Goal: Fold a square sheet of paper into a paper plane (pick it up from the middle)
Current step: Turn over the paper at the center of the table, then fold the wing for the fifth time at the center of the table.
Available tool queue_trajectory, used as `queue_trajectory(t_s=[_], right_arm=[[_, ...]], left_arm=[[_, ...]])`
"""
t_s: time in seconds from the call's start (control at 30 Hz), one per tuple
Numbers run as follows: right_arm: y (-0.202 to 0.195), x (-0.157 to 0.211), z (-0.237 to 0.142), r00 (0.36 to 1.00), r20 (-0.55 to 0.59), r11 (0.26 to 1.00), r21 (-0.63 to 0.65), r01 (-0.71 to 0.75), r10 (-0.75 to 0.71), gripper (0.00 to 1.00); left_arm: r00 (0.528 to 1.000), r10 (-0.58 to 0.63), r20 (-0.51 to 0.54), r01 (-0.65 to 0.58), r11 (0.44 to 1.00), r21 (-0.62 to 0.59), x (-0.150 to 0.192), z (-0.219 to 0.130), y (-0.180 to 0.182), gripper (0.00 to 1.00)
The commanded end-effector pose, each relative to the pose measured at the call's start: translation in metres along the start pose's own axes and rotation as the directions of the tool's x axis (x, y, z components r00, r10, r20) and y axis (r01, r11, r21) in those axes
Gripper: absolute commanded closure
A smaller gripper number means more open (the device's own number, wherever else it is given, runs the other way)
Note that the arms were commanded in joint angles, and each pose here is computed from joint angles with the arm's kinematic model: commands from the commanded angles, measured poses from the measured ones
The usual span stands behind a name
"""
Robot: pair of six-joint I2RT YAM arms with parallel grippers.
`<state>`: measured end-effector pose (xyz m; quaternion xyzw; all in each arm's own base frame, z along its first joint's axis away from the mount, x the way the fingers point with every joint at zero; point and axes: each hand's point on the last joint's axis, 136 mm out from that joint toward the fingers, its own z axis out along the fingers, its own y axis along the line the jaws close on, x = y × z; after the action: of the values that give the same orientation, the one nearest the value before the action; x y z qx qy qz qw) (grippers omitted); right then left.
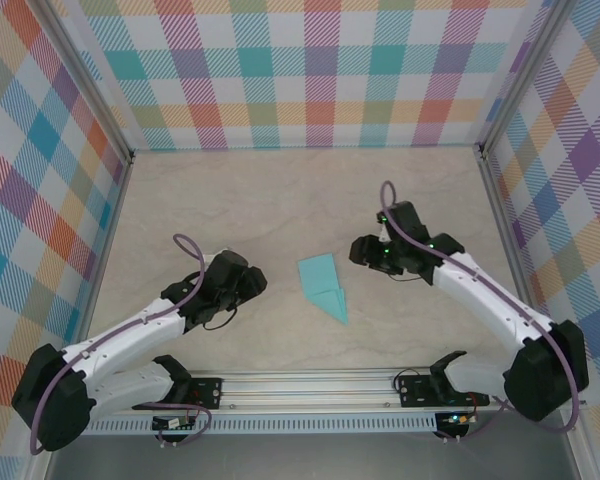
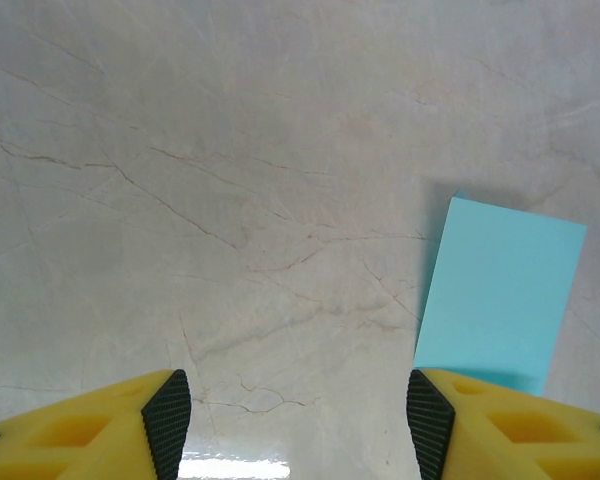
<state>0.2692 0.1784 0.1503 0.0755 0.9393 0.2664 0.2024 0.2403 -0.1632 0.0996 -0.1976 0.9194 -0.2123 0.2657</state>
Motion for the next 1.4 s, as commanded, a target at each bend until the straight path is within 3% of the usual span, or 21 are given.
queue_trajectory(t_s=[0.0,0.27,0.47,0.63,0.97,1.07,1.2,1.37], right_arm=[[0.016,0.008,0.004,0.992,-0.102,0.959,-0.265,-0.103,0.078,0.51],[0.023,0.039,0.026,0.947,-0.316,0.869,-0.451,-0.205,0.059,0.80],[0.025,0.060,0.030,0.937,-0.350,0.886,-0.440,-0.147,-0.018,0.92],[0.033,0.071,0.025,0.938,-0.343,0.870,-0.478,-0.122,-0.056,0.93],[0.027,0.069,0.021,0.970,-0.190,0.884,-0.465,0.044,-0.149,1.00],[0.019,0.067,0.036,0.967,-0.227,0.909,-0.416,0.011,-0.116,1.00],[0.033,0.060,0.054,0.949,-0.304,0.840,-0.534,-0.093,-0.088,1.00],[0.026,0.052,0.076,0.947,-0.319,0.866,-0.486,-0.120,-0.048,1.00]], left_arm=[[0.999,-0.027,-0.033,0.029,0.998,0.064,-0.002,0.005,-0.018,0.38],[0.996,-0.034,-0.088,0.044,0.993,0.105,0.005,0.019,-0.034,0.38],[0.992,-0.042,-0.119,0.057,0.990,0.128,0.010,0.026,-0.039,0.38],[0.992,-0.044,-0.122,0.064,0.984,0.164,0.012,0.025,-0.042,0.38],[0.998,0.046,-0.037,-0.037,0.976,0.213,0.003,0.020,-0.046,0.34],[0.998,0.053,-0.033,-0.044,0.972,0.232,0.004,0.027,-0.048,0.33],[0.999,0.026,-0.024,-0.019,0.970,0.241,0.001,0.031,-0.051,0.34],[1.000,-0.010,0.019,0.005,0.974,0.227,-0.007,0.025,-0.047,0.33]])
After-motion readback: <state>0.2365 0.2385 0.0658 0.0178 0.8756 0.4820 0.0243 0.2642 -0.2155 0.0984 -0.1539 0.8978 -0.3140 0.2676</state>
